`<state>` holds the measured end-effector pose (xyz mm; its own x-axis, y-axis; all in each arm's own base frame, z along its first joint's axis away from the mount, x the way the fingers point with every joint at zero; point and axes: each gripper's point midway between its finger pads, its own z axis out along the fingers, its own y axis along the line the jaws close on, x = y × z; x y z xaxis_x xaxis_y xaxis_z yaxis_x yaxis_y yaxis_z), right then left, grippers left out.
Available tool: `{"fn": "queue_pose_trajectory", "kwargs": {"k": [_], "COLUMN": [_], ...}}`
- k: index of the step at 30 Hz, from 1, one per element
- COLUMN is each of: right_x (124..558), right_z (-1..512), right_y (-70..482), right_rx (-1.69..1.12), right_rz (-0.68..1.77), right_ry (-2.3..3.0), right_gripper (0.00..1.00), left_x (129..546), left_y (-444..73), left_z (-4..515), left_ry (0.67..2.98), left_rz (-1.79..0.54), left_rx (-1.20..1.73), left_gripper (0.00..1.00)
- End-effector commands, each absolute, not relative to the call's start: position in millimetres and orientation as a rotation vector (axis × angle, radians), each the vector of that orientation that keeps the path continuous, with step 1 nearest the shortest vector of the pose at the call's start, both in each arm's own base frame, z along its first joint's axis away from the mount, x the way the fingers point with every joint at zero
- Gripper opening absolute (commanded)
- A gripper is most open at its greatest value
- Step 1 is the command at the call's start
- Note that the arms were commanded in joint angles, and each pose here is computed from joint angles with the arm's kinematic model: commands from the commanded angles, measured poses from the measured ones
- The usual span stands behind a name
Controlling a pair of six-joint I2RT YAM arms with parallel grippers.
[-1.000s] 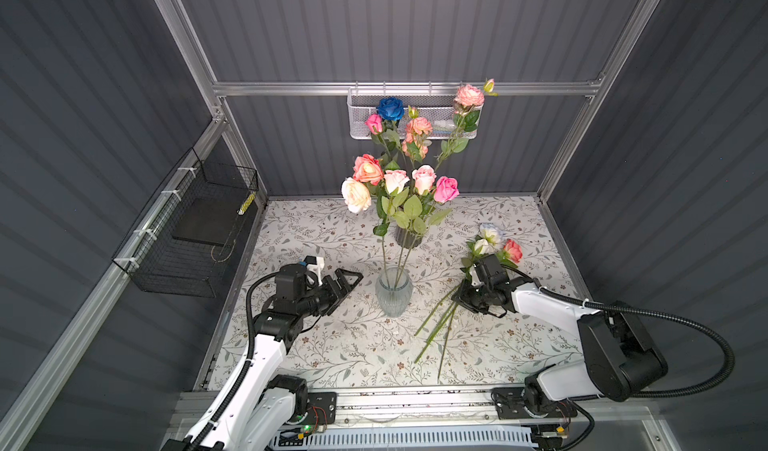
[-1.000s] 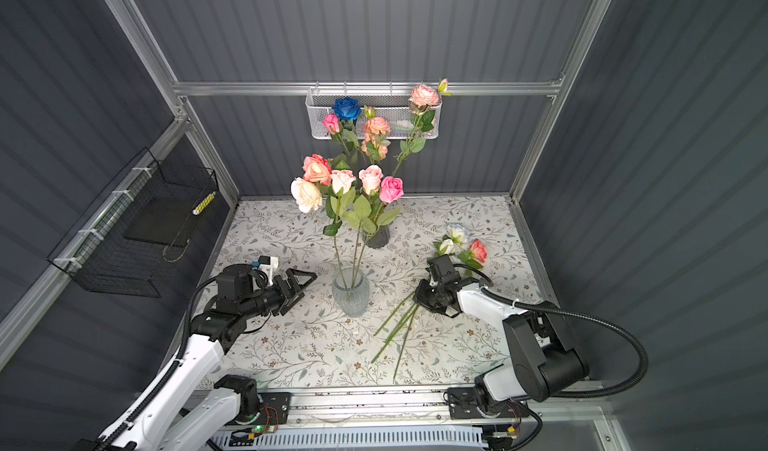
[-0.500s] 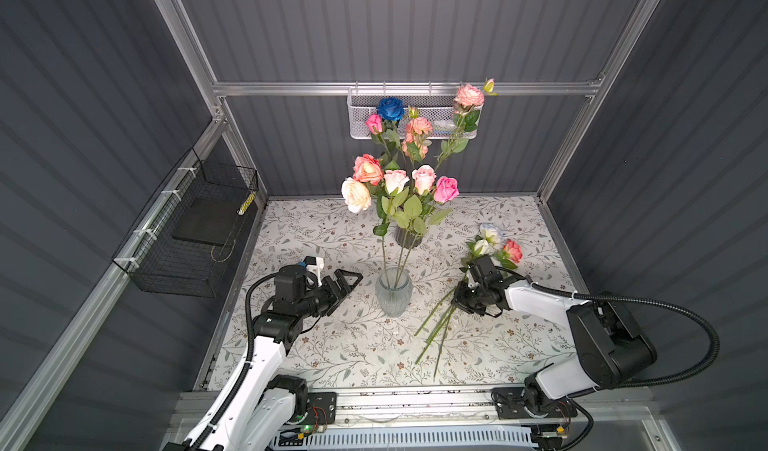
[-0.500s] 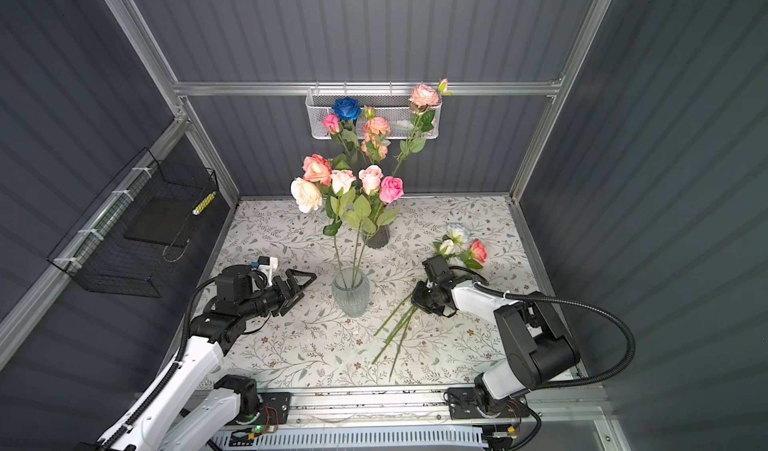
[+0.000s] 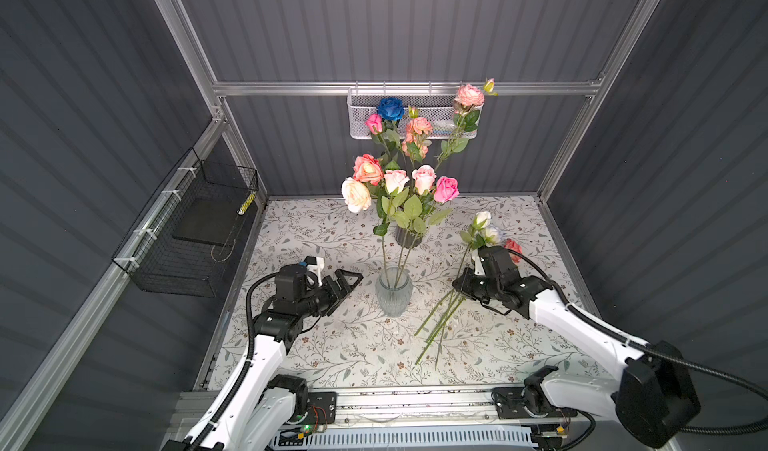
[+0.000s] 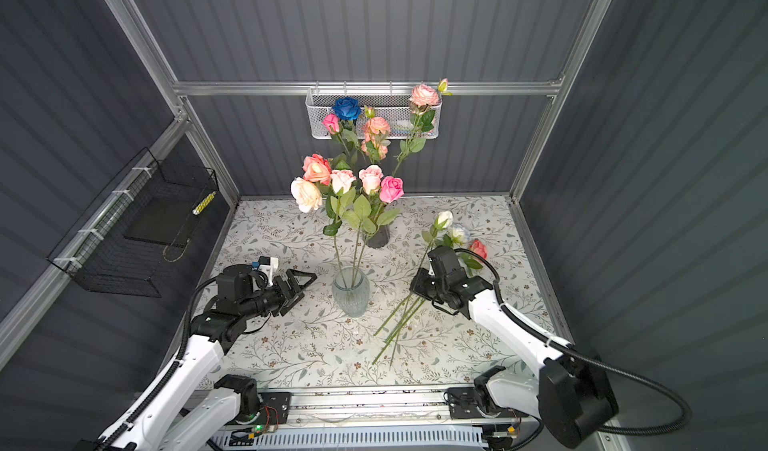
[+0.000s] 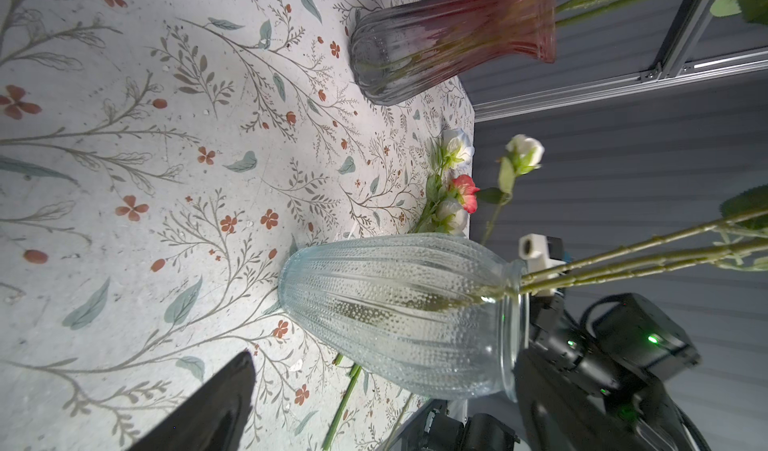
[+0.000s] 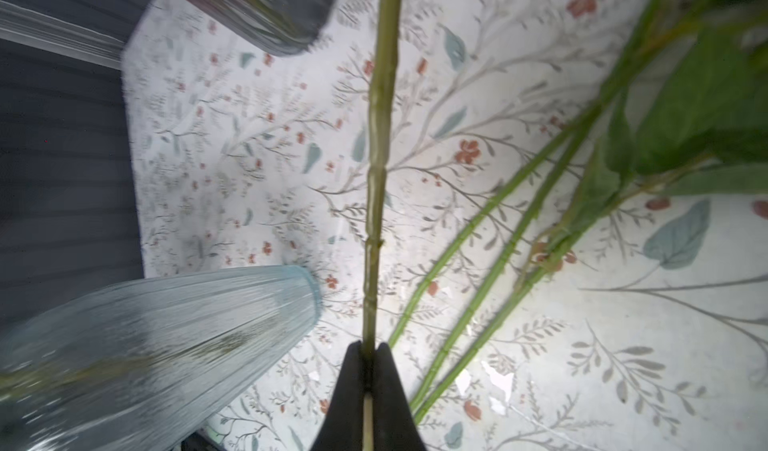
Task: Arrange the flowers into the vase
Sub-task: 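Lift the white rose upward and carry it toward the pink vase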
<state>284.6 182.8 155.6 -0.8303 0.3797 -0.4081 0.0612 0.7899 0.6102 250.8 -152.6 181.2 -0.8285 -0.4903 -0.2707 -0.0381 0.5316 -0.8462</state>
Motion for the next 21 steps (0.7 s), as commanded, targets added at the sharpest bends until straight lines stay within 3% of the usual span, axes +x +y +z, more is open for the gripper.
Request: {"fn": "queue_pose_trajectory", "kwargs": {"k": [1, 11, 21], "right_x": [285.5, 260.7, 251.2], "right_z": [212.1, 361.6, 471.6], "right_y": [171.4, 140.6, 180.0], "right_rx": [0.281, 0.134, -0.075], "right_rz": [0.777, 0.676, 0.736], "right_ry": [2.296, 1.871, 1.596], "right_gripper": [0.03, 0.03, 0.03], "left_x": [251.5, 253.8, 230.4], "left_y": [-155.6, -123.7, -86.3], "left_z": [202.0, 267.2, 276.5], "left_ry": [2.269, 2.046, 1.932], "left_rz": [-1.242, -1.046, -0.908], "left_rx": [-0.345, -0.348, -0.490], "left_gripper": [0.98, 0.99, 0.99]}}
